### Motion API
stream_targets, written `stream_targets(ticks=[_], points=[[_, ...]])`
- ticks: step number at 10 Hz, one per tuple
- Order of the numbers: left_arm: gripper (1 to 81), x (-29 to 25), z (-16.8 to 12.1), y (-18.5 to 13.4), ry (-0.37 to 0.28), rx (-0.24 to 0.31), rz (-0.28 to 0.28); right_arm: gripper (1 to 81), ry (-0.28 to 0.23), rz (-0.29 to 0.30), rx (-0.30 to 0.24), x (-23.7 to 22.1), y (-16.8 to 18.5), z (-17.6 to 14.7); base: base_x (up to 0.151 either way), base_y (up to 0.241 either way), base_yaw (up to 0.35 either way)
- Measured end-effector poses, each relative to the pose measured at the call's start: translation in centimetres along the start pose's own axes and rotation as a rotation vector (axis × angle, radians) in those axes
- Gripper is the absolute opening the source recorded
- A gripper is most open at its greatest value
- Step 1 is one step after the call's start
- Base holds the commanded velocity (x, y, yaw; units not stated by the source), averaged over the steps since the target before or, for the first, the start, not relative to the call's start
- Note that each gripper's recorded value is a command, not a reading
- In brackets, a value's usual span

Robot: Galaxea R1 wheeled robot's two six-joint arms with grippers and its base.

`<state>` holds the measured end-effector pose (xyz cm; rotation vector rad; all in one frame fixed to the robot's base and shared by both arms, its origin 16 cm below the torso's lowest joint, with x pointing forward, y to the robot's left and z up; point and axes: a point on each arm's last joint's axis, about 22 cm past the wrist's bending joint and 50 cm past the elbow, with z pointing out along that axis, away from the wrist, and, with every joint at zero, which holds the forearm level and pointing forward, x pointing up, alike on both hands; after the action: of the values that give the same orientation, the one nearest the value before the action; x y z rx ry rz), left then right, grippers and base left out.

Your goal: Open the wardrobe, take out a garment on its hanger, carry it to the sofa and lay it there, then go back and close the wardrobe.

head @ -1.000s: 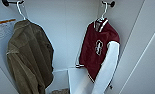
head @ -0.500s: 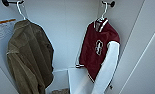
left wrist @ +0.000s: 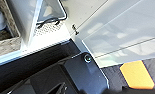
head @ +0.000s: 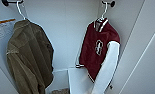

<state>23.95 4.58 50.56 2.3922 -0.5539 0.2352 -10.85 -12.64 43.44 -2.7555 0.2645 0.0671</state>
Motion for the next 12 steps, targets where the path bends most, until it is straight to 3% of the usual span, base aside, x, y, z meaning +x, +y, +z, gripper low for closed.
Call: stream_targets(ticks=[5,7,10,12], points=[[81.1,9.1,-2.5,6.8,0.093,-0.171,0.081,81.1,0.002,-0.002,-0.003,0.3,0.2,0.0,0.0,0.0,0.0],[81.1,14.5,-4.0,7.7,0.15,-0.192,0.118,81.1,0.006,-0.003,-0.003,0.7,0.2,0.0,0.0,0.0,0.0],[81.1,19.9,-5.8,9.2,0.17,-0.226,0.138,81.1,0.005,-0.004,-0.004,0.8,0.2,0.0,0.0,0.0,0.0],[81.1,25.0,-7.5,10.0,0.217,-0.235,0.149,81.1,0.002,-0.005,-0.015,0.8,0.8,-0.1,0.0,0.0,0.0]])
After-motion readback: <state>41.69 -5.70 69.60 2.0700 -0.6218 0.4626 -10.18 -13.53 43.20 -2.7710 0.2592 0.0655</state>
